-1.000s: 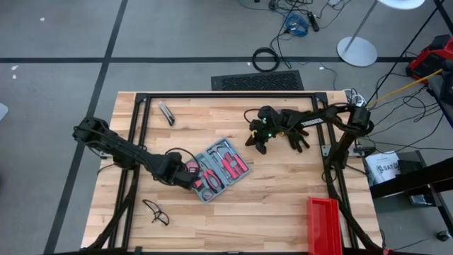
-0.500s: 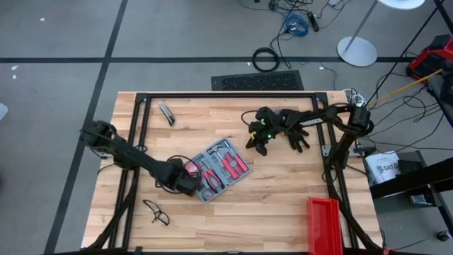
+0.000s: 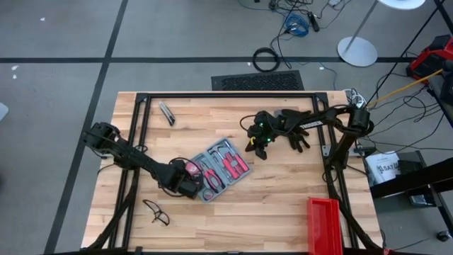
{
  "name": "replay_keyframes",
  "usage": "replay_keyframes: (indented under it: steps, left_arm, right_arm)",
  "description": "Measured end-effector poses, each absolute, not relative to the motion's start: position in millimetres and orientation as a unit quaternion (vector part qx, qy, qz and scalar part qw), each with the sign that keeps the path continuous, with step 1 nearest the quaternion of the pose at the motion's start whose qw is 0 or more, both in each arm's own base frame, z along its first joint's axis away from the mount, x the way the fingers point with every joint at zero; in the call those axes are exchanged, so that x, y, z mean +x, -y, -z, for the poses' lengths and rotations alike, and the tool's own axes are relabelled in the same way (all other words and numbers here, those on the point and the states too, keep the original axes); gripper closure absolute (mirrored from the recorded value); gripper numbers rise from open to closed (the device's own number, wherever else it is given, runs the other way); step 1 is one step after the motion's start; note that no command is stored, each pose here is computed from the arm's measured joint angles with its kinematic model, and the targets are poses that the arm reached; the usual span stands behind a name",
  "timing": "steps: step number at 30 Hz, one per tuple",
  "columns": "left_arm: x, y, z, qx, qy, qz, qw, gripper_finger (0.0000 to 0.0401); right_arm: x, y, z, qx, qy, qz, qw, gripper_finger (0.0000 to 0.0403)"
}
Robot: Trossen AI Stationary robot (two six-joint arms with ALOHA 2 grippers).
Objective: Prefit tool cases
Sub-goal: Close the gray prefit tool case
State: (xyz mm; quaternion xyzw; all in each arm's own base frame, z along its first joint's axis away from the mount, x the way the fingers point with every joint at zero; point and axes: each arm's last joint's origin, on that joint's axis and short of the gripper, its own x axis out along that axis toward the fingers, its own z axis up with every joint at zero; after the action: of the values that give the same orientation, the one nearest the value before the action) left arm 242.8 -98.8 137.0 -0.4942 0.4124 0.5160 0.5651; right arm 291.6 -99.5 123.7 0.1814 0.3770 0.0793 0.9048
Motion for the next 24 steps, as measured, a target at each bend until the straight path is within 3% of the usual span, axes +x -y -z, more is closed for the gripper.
replay_keyframes:
  steps: [24]
  left_arm:
    - [244.3, 94.4, -139.9, -0.462, -0.366, -0.525, 0.614, 0.0393]
  right_arm:
    - [327.6, 78.8, -102.3, 0.182, -0.412, -0.131, 0.883, 0.0403]
